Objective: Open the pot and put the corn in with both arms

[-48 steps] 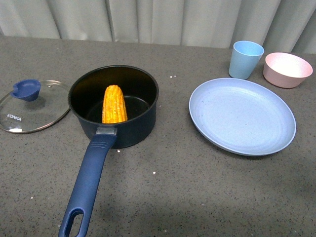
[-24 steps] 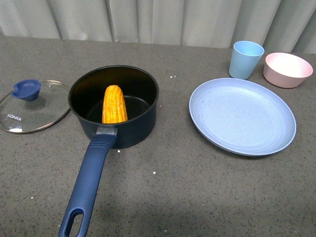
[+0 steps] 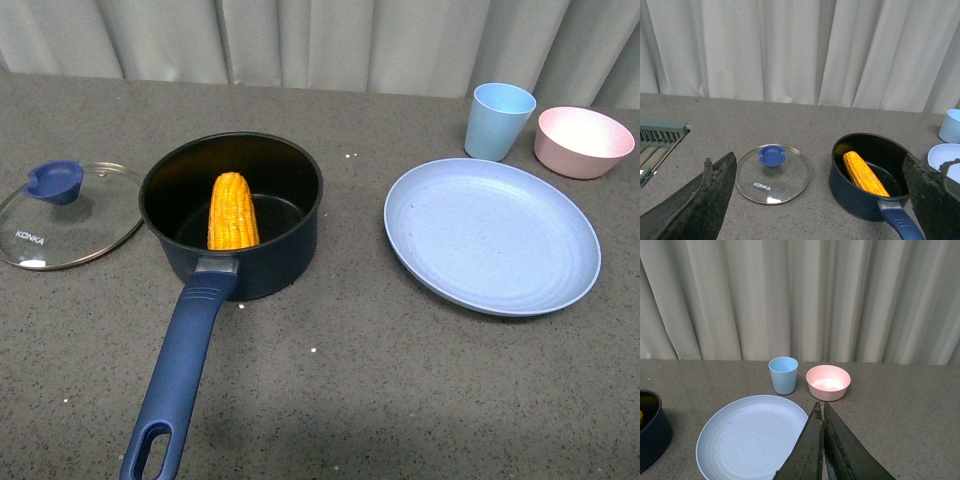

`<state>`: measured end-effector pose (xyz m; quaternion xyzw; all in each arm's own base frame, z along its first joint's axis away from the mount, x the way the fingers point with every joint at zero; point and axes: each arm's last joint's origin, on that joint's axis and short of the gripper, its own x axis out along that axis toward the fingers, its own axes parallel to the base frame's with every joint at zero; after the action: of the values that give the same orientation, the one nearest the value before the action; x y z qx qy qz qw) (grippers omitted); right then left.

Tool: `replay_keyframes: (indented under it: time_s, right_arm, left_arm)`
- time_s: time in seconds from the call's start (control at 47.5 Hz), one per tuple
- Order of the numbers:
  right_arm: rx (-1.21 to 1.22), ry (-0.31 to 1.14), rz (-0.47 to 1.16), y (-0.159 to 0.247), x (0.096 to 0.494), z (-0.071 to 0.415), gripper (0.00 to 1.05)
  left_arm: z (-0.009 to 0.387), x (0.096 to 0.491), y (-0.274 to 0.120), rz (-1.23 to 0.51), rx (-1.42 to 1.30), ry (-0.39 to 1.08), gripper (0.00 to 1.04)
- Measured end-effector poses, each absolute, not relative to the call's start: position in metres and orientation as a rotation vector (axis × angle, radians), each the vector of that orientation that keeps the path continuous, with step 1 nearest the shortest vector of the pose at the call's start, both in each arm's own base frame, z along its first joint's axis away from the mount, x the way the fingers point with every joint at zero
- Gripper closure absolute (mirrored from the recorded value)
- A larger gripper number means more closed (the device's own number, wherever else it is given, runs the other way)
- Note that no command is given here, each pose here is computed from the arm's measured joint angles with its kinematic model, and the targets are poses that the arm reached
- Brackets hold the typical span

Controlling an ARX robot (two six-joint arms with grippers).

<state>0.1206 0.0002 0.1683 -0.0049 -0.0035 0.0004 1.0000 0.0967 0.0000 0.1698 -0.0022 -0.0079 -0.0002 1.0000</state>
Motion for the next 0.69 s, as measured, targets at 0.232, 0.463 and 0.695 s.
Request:
replay_keyframes:
  time_s: [0.232,0.463,0.695]
  right_arm:
    - [-0.01,-0.008,0.001,0.0,0.116,0.168,1.04]
    - [-0.01,-0.009,0.001,0.0,0.112,0.168,1.04]
    - [-0.01,-0.007,0.001,0.0,0.107,0.168,1.04]
  left_arm:
    - [0.17,0.097,0.0,0.0,-0.004,-0.016,0.06]
    - [0.17,0.097,0.0,0.0,-0.004,-0.016,0.06]
    - [0.17,0.097,0.0,0.0,-0.004,-0.016,0.06]
